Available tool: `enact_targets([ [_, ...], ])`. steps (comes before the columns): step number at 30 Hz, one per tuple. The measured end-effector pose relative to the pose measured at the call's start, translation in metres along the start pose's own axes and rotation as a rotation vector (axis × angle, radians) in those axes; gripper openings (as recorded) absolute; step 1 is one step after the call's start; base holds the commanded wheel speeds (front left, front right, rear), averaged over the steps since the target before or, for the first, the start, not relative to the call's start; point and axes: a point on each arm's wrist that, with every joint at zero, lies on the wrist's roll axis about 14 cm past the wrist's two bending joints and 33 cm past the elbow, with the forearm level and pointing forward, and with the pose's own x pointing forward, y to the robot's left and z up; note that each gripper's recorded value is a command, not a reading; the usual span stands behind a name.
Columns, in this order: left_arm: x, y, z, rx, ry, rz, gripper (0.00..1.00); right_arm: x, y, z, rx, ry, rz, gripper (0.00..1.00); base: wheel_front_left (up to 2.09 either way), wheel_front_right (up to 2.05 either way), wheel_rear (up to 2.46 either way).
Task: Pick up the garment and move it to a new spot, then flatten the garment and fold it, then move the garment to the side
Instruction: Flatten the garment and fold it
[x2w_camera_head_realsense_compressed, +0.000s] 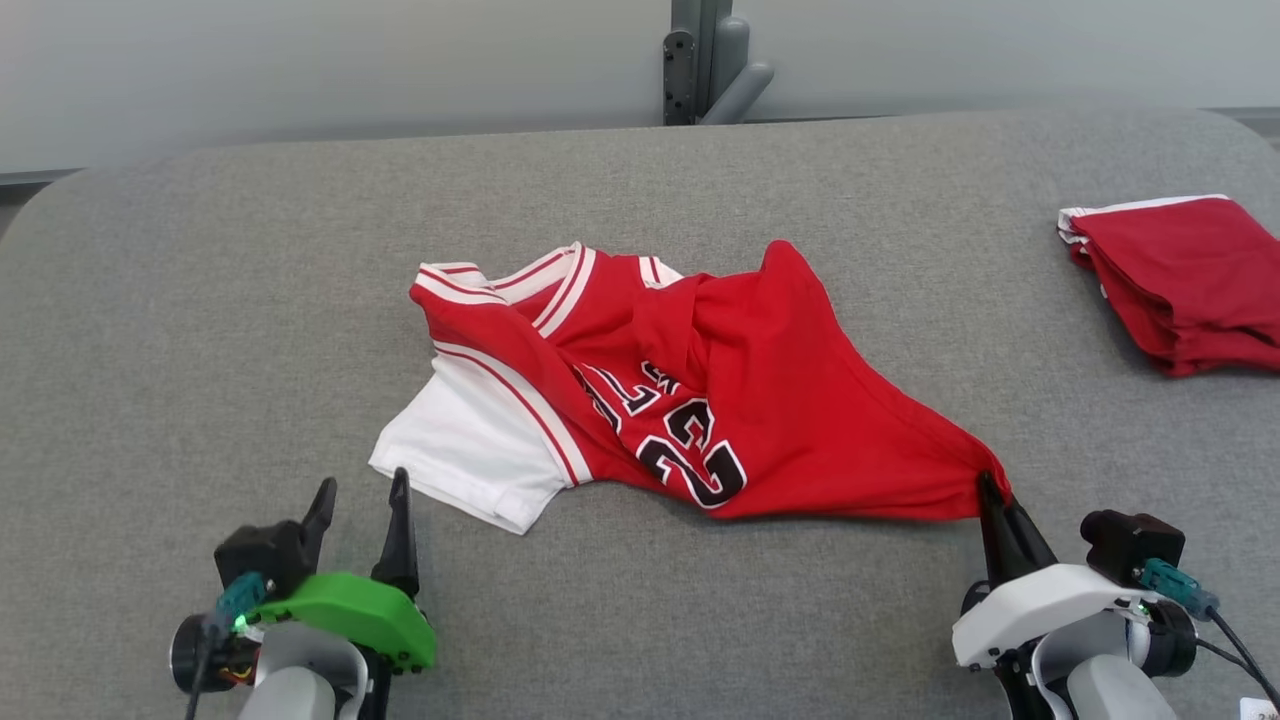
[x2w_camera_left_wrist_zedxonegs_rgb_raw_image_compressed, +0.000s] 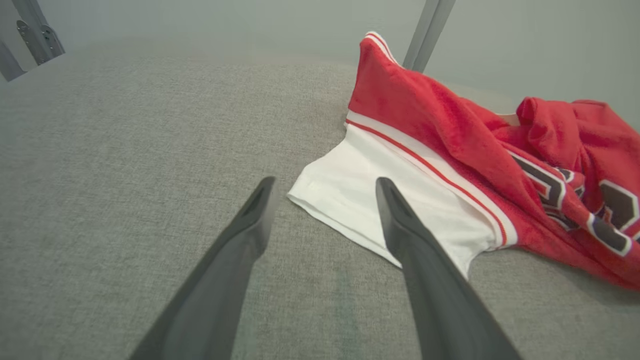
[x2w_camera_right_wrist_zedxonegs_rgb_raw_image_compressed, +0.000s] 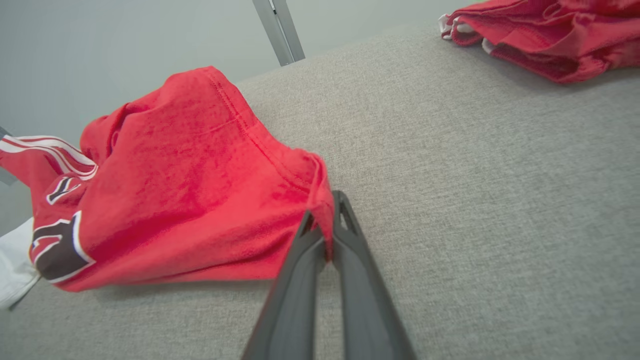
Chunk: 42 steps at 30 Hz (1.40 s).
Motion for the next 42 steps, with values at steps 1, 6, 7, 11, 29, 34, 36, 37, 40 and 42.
enact_targets([
  [1,0.012,0.002,-0.007,0.001,0.055,-0.005,1.0,0.002,-0.002,0.004,-0.005,-0.009,-0.003,0.0,0.0,0.0,0.0],
  [6,0.035,0.01,-0.028,-0.007,0.193,0.008,1.0,0.007,-0.002,0.008,-0.009,-0.018,0.0,0.0,0.0,0.0,0.0],
  [7,0.039,0.01,-0.033,-0.016,0.218,0.011,1.0,0.007,-0.002,0.007,-0.009,-0.016,-0.001,0.0,0.0,0.0,0.0],
  [11,0.051,0.015,-0.046,-0.011,0.286,0.023,1.0,0.008,-0.005,0.003,-0.004,-0.003,-0.008,0.0,0.0,0.0,0.0],
  [29,0.058,-0.003,-0.065,0.021,0.395,-0.048,0.0,0.008,-0.006,0.007,0.005,-0.023,-0.01,0.0,0.0,0.0,0.0],
  [34,0.058,-0.007,-0.045,-0.064,0.287,-0.039,0.0,0.007,0.0,0.019,0.083,-0.069,-0.003,0.0,0.0,0.0,0.0],
  [36,0.058,-0.008,-0.031,-0.108,0.223,-0.034,0.0,0.007,0.006,0.027,0.125,-0.097,0.011,0.0,0.0,0.0,0.0],
  [37,0.058,-0.009,-0.023,-0.132,0.187,-0.035,0.0,0.007,0.011,0.033,0.147,-0.116,0.024,0.0,0.0,0.0,0.0],
  [40,0.056,-0.018,0.006,-0.221,0.075,-0.051,0.0,0.006,0.021,0.053,0.215,-0.178,0.055,0.0,0.0,0.0,0.0],
  [42,0.053,-0.026,0.029,-0.268,-0.004,-0.081,0.0,0.004,0.029,0.069,0.257,-0.227,0.082,0.0,0.0,0.0,0.0],
])
